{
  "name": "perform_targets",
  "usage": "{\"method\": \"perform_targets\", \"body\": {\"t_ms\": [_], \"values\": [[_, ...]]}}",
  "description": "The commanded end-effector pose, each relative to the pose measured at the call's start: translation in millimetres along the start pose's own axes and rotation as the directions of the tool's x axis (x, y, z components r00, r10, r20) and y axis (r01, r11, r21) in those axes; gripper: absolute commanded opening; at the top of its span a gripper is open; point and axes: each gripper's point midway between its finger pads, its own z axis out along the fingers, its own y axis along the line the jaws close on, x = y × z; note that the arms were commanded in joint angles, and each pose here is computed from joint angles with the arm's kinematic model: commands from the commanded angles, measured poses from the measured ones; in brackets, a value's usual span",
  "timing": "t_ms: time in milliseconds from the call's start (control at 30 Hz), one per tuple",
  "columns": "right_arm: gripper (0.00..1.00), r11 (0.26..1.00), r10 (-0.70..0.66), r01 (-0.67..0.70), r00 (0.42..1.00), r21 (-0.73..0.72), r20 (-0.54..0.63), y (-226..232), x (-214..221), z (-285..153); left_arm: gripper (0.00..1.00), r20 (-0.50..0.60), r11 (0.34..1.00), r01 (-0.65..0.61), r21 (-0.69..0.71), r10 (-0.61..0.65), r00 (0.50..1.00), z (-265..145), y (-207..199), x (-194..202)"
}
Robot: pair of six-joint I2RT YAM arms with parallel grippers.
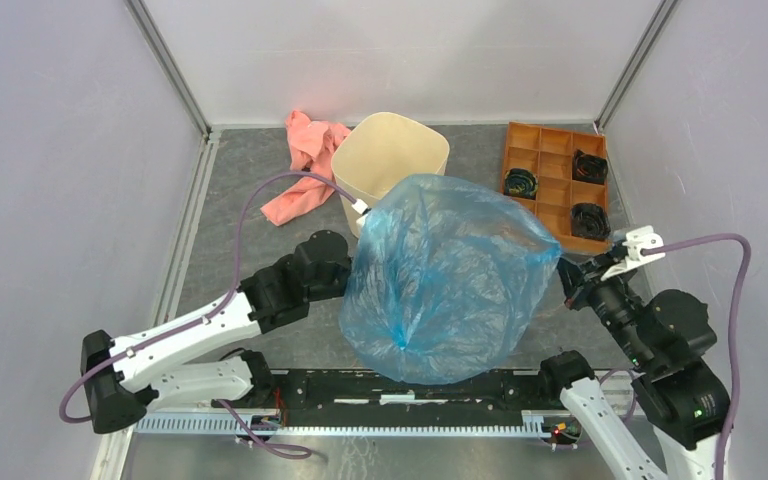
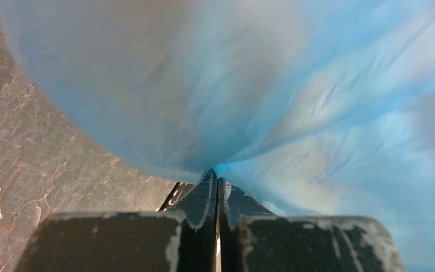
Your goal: Put the trash bags into the trash bin
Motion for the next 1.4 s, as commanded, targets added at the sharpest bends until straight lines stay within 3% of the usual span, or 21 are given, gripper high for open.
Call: {"method": "perform_targets", "body": {"t_ms": [0, 67, 133, 300, 400, 533, 633, 733, 800, 867, 933, 1000, 1067, 1133, 1200, 1367], "values": [[0.01, 0.978, 0.052, -0.013, 0.982, 0.208, -0.182, -37, 47, 14, 0.02, 0.034, 0.977, 0.148, -0.152, -0.145, 0.989, 5, 29, 7], [0.01, 0.988, 0.071, -0.018, 0.934, 0.154, -0.349, -29, 96, 27, 0.02, -0.037, 0.948, 0.237, -0.213, -0.25, 0.968, 13, 53, 45], [0.01, 0.997, 0.051, -0.069, 0.873, -0.02, -0.485, -1, 141, 31, 0.02, -0.118, 0.921, 0.28, -0.271, -0.32, 0.94, 12, 71, 81], [0.01, 0.925, -0.02, -0.22, 0.783, -0.308, -0.621, 54, 188, 8, 0.02, -0.209, 0.894, 0.343, -0.287, -0.409, 0.888, -15, 78, 129], [0.01, 0.844, -0.094, -0.29, 0.748, -0.451, -0.657, 85, 192, -9, 0.02, -0.236, 0.931, 0.341, -0.13, -0.363, 0.901, -29, 40, 112], [0.0, 0.771, -0.121, -0.226, 0.865, -0.595, -0.487, 112, 107, -7, 0.02, -0.118, 0.967, 0.189, 0.169, -0.171, 0.978, -57, -41, 27], [0.0, 0.846, -0.062, -0.136, 0.936, -0.516, -0.347, 103, 33, 14, 0.02, 0.044, 0.964, 0.033, 0.263, -0.046, 0.998, -77, -88, -43], [0.0, 0.984, -0.012, -0.053, 0.932, -0.169, -0.362, 47, 27, 51, 0.02, 0.144, 0.997, 0.071, 0.043, -0.077, 0.987, -61, -58, -75], [0.0, 1.0, -0.012, 0.021, 0.899, 0.016, -0.437, 12, 63, 63, 0.02, 0.101, 0.982, 0.137, -0.128, -0.125, 0.987, -40, -17, -57], [0.0, 0.996, -0.02, 0.067, 0.832, 0.064, -0.554, -2, 116, 60, 0.02, -0.036, 0.963, 0.162, -0.217, -0.174, 0.984, -20, 14, -14], [0.0, 1.0, -0.023, 0.008, 0.749, -0.027, -0.662, 13, 168, 48, 0.02, -0.183, 0.946, 0.197, -0.256, -0.248, 0.951, -11, 35, 39], [0.0, 0.959, -0.032, -0.179, 0.703, -0.219, -0.711, 56, 195, 29, 0.02, -0.287, 0.954, 0.25, -0.164, -0.289, 0.913, -13, 26, 76], [0.0, 0.888, -0.025, -0.287, 0.75, -0.36, -0.66, 86, 180, 15, 0.02, -0.284, 0.962, 0.272, 0.016, -0.256, 0.924, -30, -6, 75], [0.0, 0.857, -0.022, -0.254, 0.852, -0.449, -0.524, 95, 132, 7, 0.02, -0.182, 0.963, 0.21, 0.167, -0.179, 0.967, -52, -40, 43], [0.0, 0.855, -0.013, -0.201, 0.914, -0.478, -0.406, 96, 87, 0, 0.02, -0.074, 0.964, 0.128, 0.233, -0.114, 0.991, -72, -62, 11], [0.0, 0.954, -0.012, -0.057, 0.974, -0.295, -0.227, 62, 6, 19, 0.02, 0.106, 0.962, -0.072, 0.264, 0.045, 0.993, -84, -105, -68]]}}
